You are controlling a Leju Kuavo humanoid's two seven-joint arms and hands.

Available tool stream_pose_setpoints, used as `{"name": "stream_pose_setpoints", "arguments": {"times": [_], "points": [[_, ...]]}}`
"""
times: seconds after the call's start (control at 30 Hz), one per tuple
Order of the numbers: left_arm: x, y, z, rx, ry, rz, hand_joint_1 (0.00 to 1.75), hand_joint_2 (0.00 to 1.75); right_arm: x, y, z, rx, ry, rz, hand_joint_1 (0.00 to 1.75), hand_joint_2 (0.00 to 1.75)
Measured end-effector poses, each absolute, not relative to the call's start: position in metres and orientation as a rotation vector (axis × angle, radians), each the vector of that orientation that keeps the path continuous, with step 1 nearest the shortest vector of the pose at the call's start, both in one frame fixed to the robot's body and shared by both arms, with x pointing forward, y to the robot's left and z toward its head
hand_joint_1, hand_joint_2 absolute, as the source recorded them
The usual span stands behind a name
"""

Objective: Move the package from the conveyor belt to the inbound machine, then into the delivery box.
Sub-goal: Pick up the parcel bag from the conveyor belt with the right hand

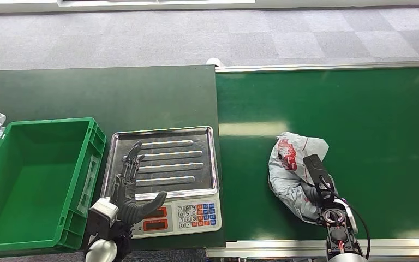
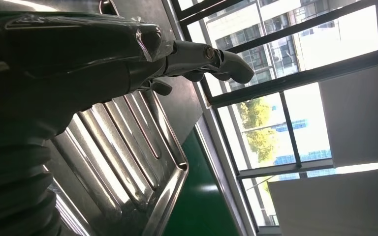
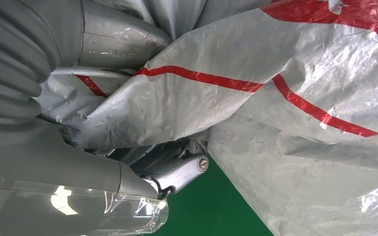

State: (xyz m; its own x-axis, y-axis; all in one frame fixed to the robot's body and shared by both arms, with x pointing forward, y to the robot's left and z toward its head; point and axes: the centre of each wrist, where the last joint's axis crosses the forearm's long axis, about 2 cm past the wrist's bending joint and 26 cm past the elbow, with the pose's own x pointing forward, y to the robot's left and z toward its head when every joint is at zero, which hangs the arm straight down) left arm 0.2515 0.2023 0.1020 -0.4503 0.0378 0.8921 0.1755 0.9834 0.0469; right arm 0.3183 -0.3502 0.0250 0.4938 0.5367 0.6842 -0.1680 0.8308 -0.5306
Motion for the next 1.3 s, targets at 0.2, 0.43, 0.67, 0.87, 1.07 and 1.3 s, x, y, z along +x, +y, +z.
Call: {"name": "stream_pose_setpoints", "arguments": {"times": [0.2, 0.43, 0.67, 0.87, 1.07, 1.3], "points": [[0.251, 0.202, 0.102, -0.143, -2.037, -0.152, 0.00, 1.75, 0.317, -0.348, 0.024, -0.412, -0.982, 0.425, 1.75, 1.75], [0.248, 0.206, 0.103, -0.091, -2.074, -0.086, 0.00, 1.75, 0.316, -0.350, 0.028, -0.374, -1.152, 0.284, 1.75, 1.75], [0.246, 0.210, 0.105, -0.038, -2.127, -0.007, 0.00, 1.75, 0.308, -0.354, 0.048, -0.390, -1.444, 0.096, 1.75, 1.75], [0.248, 0.209, 0.106, -0.060, -2.141, 0.011, 0.00, 1.75, 0.306, -0.353, 0.077, -0.500, -1.624, 0.158, 1.75, 1.75], [0.251, 0.211, 0.108, -0.038, -2.185, 0.045, 0.00, 1.75, 0.318, -0.355, 0.105, -0.603, -1.746, 0.290, 1.75, 1.75], [0.257, 0.214, 0.112, -0.027, -2.206, 0.051, 0.00, 1.75, 0.356, -0.359, 0.146, -0.730, -1.818, 0.563, 1.75, 1.75]]}}
